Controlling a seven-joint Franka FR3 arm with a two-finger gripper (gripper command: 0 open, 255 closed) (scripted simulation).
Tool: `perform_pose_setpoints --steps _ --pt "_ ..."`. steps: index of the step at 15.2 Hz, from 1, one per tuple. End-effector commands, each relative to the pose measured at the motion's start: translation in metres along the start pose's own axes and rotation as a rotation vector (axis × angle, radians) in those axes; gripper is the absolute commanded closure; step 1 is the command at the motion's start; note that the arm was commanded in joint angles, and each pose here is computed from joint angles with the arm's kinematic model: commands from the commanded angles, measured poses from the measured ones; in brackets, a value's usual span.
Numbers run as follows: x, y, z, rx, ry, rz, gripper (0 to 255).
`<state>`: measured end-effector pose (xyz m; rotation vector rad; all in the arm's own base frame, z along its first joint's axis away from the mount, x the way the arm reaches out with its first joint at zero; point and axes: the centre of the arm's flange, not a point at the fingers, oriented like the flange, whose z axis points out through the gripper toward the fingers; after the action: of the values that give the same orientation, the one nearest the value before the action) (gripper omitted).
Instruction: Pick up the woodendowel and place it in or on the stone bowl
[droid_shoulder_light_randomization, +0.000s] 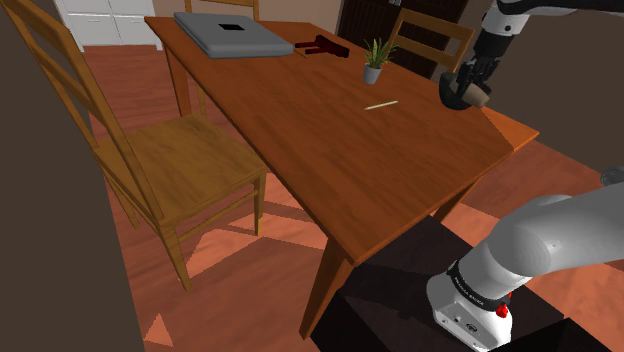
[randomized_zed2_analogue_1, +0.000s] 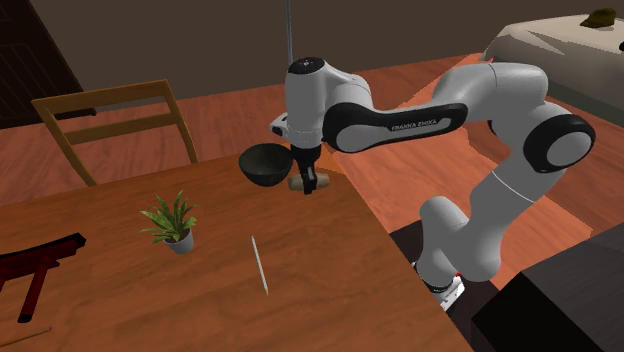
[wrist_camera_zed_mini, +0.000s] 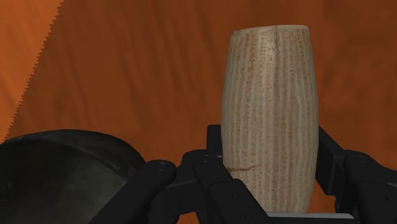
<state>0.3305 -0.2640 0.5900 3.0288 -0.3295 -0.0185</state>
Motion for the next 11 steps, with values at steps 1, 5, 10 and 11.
perform_pose_setpoints --steps 1,5,10,11 --pt "0.000 0.002 -0.011 0.000 0.000 0.000 255" --pt "0.000 0.004 -0.032 0.000 0.000 0.000 255" --pt "0.000 0.006 -0.058 0.000 0.000 0.000 255" --pt "0.000 0.007 -0.064 0.000 0.000 0.000 255"
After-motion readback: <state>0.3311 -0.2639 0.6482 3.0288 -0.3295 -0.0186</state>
